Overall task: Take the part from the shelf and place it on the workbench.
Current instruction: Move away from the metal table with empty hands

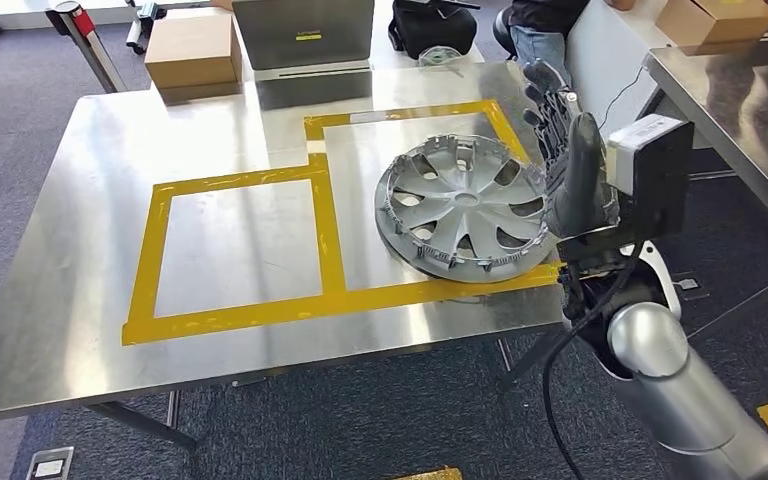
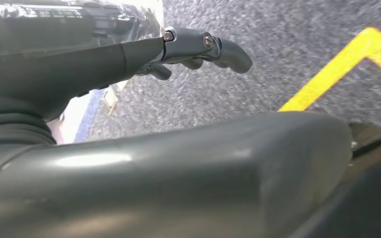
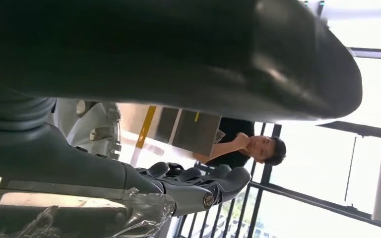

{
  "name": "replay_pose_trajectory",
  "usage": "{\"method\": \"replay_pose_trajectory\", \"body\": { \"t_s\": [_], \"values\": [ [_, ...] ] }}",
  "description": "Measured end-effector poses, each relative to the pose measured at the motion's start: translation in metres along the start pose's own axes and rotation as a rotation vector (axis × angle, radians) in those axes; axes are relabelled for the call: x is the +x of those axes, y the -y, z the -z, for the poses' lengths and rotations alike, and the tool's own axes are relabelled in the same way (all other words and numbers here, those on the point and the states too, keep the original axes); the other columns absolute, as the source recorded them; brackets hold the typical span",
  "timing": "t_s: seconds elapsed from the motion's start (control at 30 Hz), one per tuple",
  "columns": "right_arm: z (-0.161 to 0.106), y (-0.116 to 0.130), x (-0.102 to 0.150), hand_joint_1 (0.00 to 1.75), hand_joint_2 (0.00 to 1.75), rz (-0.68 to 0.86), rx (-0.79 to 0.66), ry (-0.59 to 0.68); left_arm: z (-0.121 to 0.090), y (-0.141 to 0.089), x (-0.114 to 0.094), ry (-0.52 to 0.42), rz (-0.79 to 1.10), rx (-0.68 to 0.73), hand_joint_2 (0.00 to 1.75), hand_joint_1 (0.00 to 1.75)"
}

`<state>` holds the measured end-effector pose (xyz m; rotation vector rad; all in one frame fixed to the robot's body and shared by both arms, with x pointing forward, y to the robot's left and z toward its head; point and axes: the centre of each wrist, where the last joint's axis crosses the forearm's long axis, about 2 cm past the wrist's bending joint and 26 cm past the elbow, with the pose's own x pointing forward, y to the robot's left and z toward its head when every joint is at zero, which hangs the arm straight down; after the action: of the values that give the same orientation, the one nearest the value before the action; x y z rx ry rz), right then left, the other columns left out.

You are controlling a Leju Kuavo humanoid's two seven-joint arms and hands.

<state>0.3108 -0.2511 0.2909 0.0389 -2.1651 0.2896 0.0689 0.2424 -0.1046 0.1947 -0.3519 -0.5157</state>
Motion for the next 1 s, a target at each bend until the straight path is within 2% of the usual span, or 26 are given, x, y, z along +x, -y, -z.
{"method": "replay_pose_trajectory", "body": {
  "t_s": [0.33,1.0],
  "values": [
    [-0.017,0.021,0.024,0.00,0.00,-0.019,-0.014,0.074,0.000,-0.002,-0.003,-0.011,-0.020,0.009,0.00,0.00],
    [-0.031,0.025,0.031,0.00,0.00,-0.034,0.008,0.066,0.000,-0.001,-0.003,-0.014,-0.035,0.012,0.00,0.00]
  ]
}}
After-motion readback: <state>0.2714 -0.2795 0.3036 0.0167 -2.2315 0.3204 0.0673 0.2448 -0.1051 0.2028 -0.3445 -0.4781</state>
